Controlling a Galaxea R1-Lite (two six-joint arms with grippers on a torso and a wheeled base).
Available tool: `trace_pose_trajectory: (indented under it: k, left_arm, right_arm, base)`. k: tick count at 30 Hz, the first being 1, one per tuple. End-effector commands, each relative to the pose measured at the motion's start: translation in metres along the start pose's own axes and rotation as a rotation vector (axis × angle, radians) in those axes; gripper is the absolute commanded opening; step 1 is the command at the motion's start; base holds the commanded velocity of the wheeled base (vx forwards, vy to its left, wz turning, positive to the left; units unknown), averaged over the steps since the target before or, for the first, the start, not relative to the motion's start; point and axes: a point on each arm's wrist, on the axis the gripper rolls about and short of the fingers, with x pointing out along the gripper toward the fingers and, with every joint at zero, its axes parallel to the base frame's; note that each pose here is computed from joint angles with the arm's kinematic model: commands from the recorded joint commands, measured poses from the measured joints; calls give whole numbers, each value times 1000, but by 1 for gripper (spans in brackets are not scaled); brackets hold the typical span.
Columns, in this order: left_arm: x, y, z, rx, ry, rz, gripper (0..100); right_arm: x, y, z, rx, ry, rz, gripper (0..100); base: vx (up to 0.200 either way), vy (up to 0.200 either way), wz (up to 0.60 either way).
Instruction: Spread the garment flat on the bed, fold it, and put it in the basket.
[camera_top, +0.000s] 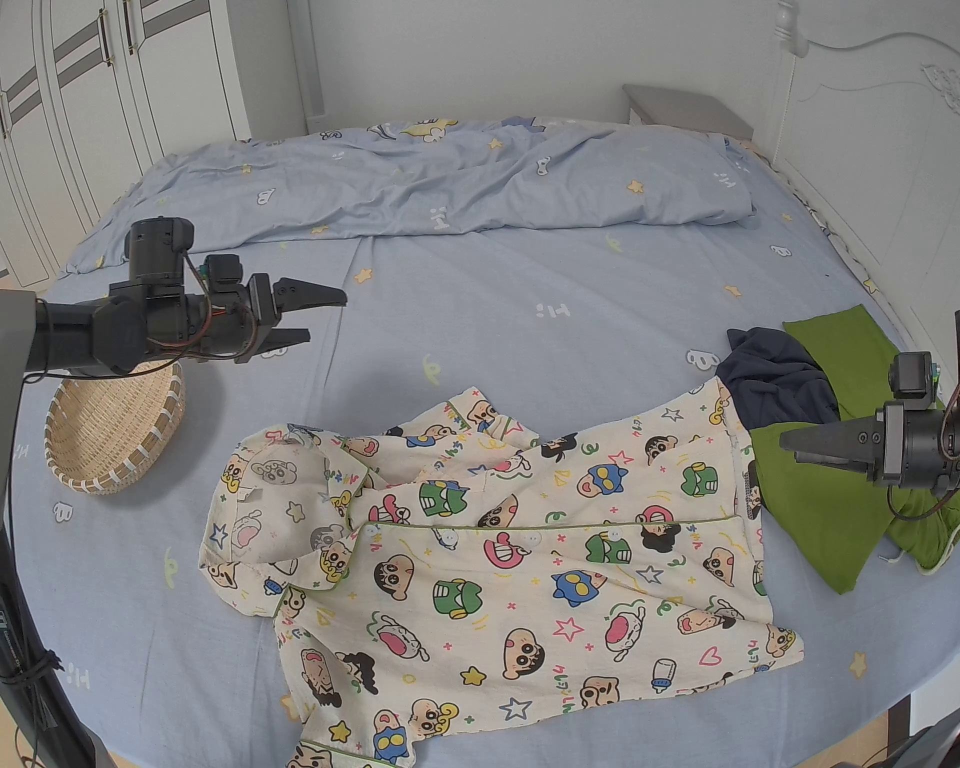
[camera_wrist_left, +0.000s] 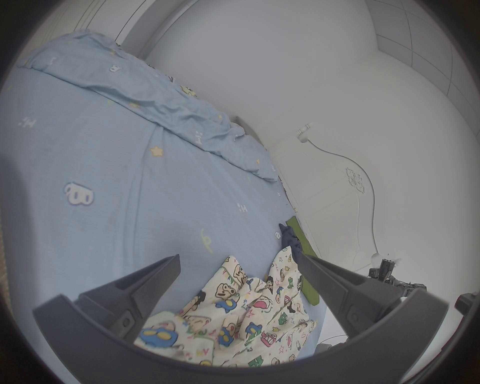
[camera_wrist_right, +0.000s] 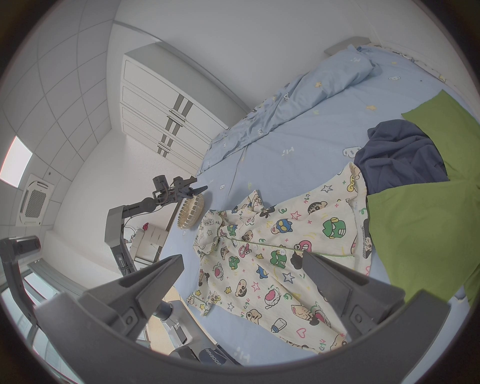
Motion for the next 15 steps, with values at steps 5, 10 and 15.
trace_pose_trajectory:
  k: [5, 10, 15]
  left_arm:
    - [31, 6, -15, -42, 60, -31, 100]
    - [27, -11, -14, -22, 58, -53, 100]
    - [33, -19, -9, 12, 41, -72, 100]
  right_arm:
    - [-3, 2, -6, -37, -28, 4, 100]
    - [-3, 2, -6, -35, -28, 4, 100]
    - [-4, 3, -5, -39, -31, 5, 100]
  base:
    - [0, 0, 0]
    - [0, 0, 0]
    - [0, 0, 0]
